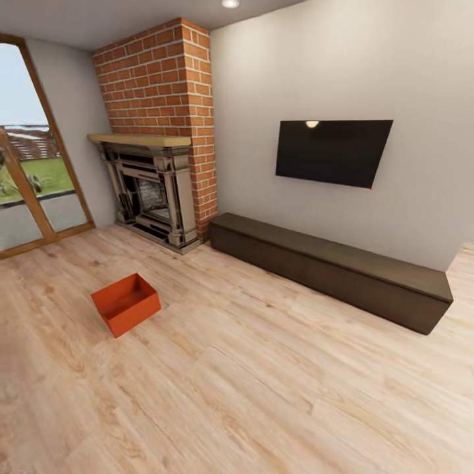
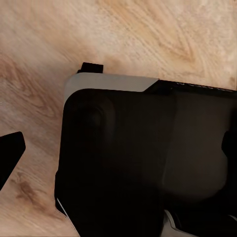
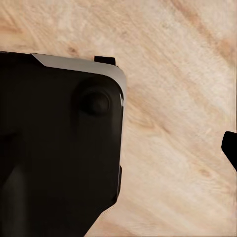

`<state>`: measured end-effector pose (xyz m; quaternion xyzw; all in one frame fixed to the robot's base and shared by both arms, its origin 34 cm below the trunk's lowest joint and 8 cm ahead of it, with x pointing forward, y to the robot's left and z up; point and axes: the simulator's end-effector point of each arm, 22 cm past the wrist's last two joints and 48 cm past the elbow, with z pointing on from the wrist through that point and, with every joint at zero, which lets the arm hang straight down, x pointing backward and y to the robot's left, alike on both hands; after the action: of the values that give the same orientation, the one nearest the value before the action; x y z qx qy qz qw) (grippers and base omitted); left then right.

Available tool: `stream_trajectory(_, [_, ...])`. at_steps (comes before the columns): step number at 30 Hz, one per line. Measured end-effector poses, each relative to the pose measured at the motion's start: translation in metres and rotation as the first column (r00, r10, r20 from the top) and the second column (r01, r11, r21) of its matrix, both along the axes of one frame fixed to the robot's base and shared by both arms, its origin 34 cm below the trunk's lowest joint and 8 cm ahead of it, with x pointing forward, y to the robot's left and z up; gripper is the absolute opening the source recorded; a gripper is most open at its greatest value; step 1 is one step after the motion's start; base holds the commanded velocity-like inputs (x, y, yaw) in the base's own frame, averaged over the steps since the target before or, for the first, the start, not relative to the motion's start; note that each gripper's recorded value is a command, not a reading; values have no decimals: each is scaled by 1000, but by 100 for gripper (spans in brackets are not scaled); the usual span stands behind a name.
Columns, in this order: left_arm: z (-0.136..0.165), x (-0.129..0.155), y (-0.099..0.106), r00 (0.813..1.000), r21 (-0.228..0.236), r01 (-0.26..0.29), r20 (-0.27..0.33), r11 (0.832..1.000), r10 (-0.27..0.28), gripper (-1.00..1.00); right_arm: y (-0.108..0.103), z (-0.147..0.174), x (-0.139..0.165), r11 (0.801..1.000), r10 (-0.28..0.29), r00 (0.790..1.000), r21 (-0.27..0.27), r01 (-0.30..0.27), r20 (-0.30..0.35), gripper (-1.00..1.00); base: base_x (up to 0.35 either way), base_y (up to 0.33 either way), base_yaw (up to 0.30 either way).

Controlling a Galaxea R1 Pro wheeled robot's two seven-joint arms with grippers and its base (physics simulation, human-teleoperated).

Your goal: Move the two storage containers from the living room to the garage. In the garage, place one container on the floor and stack the other container on top of it (either order is fine).

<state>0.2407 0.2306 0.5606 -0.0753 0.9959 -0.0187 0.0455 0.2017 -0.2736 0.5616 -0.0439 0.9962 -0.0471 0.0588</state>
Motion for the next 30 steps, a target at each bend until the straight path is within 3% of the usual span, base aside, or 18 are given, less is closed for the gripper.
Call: stream_trajectory(30, [0, 0, 0, 1000, 0, -1, 0, 1000, 1, 100, 0, 0, 0, 1000, 0, 1000, 0, 0, 0, 100, 322, 0, 268])
